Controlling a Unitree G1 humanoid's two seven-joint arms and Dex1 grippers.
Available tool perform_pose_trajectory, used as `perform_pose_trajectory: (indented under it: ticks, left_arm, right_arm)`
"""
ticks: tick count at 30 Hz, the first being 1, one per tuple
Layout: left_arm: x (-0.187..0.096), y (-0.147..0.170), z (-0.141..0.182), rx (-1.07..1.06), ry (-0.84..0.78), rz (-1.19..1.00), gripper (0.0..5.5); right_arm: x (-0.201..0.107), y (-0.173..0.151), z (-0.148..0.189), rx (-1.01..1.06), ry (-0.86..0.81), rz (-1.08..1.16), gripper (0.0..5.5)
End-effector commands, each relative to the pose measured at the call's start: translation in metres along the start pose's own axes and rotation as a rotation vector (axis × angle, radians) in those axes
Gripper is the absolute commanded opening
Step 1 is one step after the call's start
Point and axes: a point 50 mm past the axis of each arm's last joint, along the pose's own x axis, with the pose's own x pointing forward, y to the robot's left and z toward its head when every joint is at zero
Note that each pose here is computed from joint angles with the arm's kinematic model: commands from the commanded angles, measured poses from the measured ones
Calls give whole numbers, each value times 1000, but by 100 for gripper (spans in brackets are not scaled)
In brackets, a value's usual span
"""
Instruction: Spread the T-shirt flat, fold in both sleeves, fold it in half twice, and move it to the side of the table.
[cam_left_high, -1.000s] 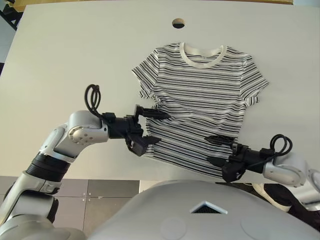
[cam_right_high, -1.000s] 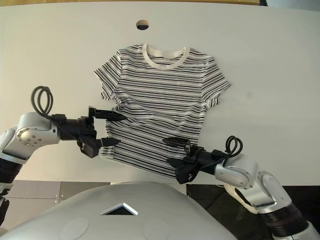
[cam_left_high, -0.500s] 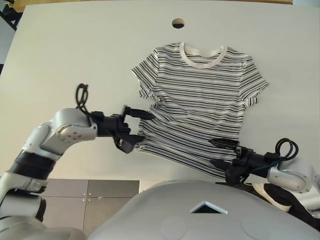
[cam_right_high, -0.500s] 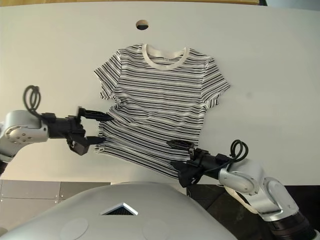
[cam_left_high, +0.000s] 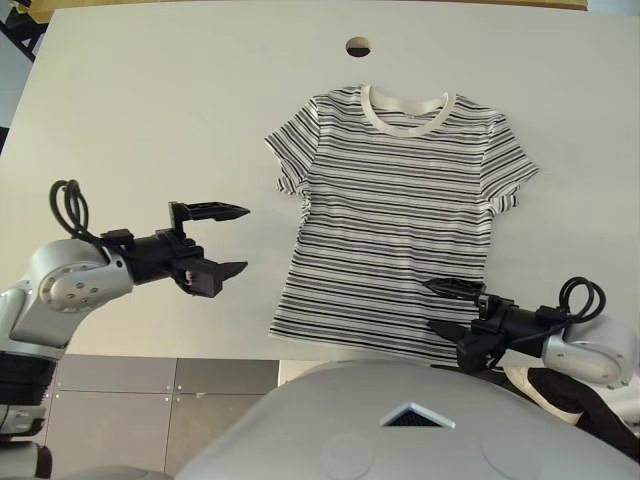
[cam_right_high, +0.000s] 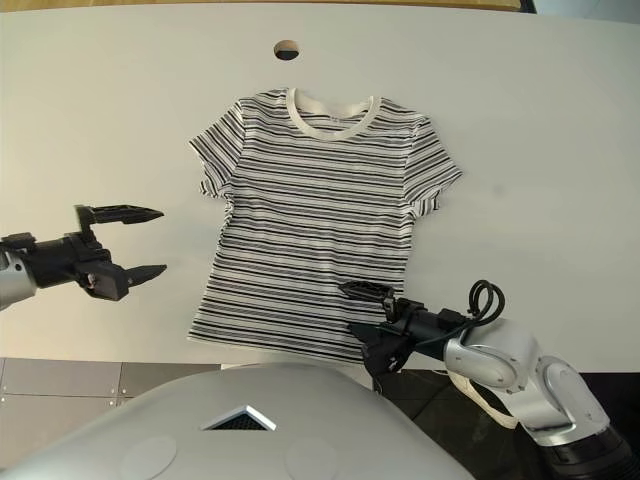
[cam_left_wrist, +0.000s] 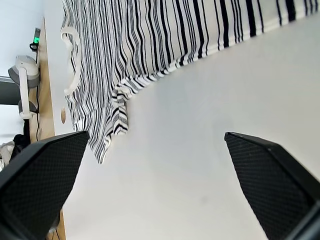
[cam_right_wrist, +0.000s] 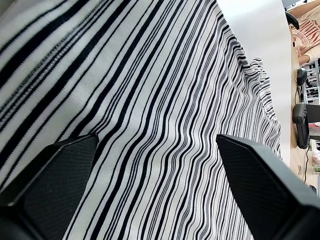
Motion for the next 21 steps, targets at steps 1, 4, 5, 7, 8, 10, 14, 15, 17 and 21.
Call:
perform_pose_trajectory:
  ticks: [1, 4, 5, 7, 8, 10, 14, 15, 17, 21]
  left_arm:
    - [25, 32, 10, 23, -103, 240, 503]
    - [35, 64, -6, 39, -4, 474, 503]
    - [37, 75, -13, 45, 52, 546, 503]
    - [40, 91, -24, 64, 139, 659, 503]
    - [41, 96, -27, 74, 163, 702, 503]
    - [44, 102, -28, 70, 172, 772, 503]
    - [47, 104, -32, 65, 189, 809, 503]
    - [47, 104, -33, 61, 195, 814, 503]
    - [46, 105, -38, 60, 213, 815, 503]
    - [43, 99, -48, 46, 258, 786, 503]
  right_arm:
    - [-27, -26, -12, 38, 56, -143, 439]
    - [-49, -63, -6, 24, -36, -377, 439]
    - [-49, -69, -5, 30, -75, -422, 439]
    - [-37, -72, -9, 61, -98, -454, 439]
    - [-27, -67, -13, 75, -87, -424, 439]
    - [-6, -41, -15, 99, -67, -277, 439]
    - [11, 0, -22, 114, 4, -50, 439]
    - [9, 7, -24, 115, 26, -17, 439]
    - [2, 14, -30, 128, 74, -4, 439]
    - [-13, 21, -35, 145, 132, -2, 439]
